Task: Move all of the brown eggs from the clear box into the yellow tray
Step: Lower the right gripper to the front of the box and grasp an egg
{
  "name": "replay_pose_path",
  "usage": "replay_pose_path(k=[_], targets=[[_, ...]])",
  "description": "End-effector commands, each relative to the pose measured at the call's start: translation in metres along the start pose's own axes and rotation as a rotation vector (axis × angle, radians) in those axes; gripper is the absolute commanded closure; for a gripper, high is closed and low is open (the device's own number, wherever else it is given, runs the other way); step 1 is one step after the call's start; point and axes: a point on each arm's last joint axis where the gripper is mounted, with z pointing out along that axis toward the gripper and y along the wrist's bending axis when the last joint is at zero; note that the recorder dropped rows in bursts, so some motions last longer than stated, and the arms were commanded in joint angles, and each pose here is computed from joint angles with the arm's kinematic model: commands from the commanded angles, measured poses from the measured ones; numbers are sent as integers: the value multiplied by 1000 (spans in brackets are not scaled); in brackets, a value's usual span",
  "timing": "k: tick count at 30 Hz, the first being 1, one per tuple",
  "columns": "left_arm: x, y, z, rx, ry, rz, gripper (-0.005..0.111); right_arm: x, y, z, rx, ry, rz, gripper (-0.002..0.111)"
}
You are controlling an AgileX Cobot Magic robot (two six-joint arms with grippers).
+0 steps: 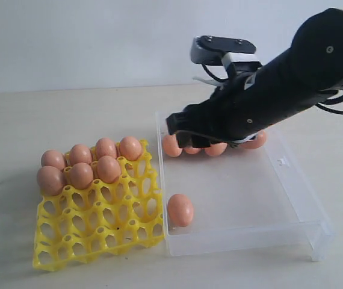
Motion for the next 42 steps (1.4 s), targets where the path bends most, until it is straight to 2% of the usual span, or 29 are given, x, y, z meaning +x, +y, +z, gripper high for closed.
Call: replay_pose_path(k=[1,5,11,22,42], targets=[[-2,0,-1,2,-19,-2,107,6,-27,17,47,102,86,54],[-2,0,-1,2,-19,-2,107,8,-37,45,39,172,140,54],[-2,0,-1,2,-19,-2,107,12,-32,74,-49,257,144,54],[-2,0,-1,2,-19,0,107,21,-23,91,-62,305,110,54],[-2,0,-1,2,-19,0,107,25,-16,96,-65,317,66,54]])
